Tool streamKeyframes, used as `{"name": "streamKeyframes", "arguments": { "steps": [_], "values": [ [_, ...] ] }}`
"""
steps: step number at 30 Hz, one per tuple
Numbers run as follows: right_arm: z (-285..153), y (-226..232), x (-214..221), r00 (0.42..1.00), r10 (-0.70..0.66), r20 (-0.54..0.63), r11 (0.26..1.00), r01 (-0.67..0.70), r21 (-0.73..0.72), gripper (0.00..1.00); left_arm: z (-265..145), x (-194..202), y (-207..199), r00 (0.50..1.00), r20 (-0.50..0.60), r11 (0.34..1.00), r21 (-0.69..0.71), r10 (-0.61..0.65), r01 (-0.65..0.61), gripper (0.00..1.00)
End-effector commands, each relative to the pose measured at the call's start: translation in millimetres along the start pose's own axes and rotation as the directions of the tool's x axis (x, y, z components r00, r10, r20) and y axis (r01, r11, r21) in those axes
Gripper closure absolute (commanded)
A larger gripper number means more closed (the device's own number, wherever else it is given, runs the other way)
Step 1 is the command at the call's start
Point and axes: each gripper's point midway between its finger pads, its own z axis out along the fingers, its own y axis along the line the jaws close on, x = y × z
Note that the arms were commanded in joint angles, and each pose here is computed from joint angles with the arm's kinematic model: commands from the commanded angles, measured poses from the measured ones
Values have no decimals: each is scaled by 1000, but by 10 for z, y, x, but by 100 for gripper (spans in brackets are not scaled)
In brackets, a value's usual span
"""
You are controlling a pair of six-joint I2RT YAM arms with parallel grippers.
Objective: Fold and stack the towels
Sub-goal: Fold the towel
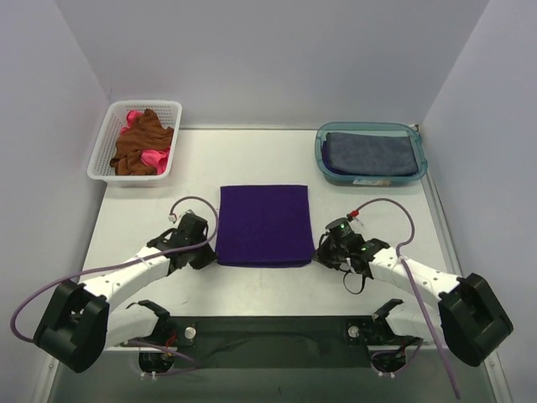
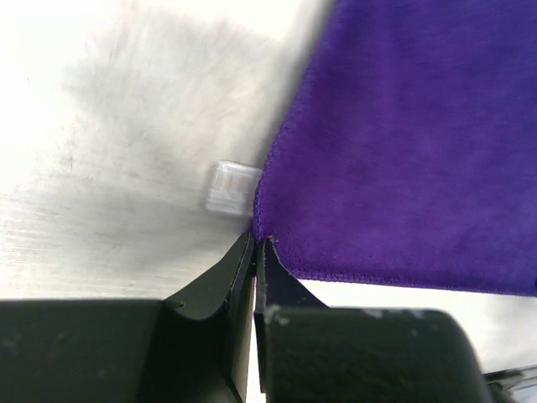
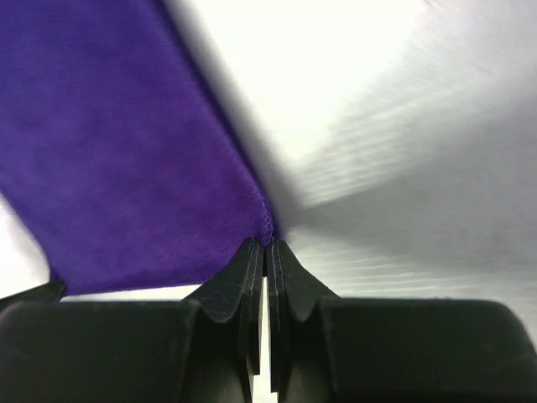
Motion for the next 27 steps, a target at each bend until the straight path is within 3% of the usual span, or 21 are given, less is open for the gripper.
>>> {"name": "streamKeyframes", "arguments": {
  "steps": [1, 9, 13, 17, 21, 24, 27],
  "values": [
    [184, -355, 112, 999, 35, -5, 994, -34, 107, 100, 138, 115, 177, 999, -31, 998, -48, 27, -28, 100],
    [238, -596, 131, 1000, 29, -9, 985, -27, 168, 99, 178, 186, 249, 999, -45, 998, -54, 28, -31, 100],
    [197, -561, 132, 1000, 25, -12, 989, -23, 148, 88, 149, 216, 271, 998, -52, 998, -51, 22, -25, 99],
    [50, -485, 129, 1000, -2, -19, 994, 4, 107, 76, 33, 217, 283, 998, -50, 999, -46, 26, -29, 84],
    [-188, -270, 13, 997, -78, 19, 997, 77, 12, 56, -206, 69, 164, 999, 26, 999, 25, 43, -43, 61],
    [-352, 25, -89, 990, -135, 46, 987, 139, -85, 55, -386, -68, -19, 993, 81, 991, 91, 87, -94, 56],
    [-367, 266, -173, 982, -178, 61, 975, 184, -122, 61, -521, -177, -285, 989, 103, 981, 150, 107, -122, 55]
  ]
}}
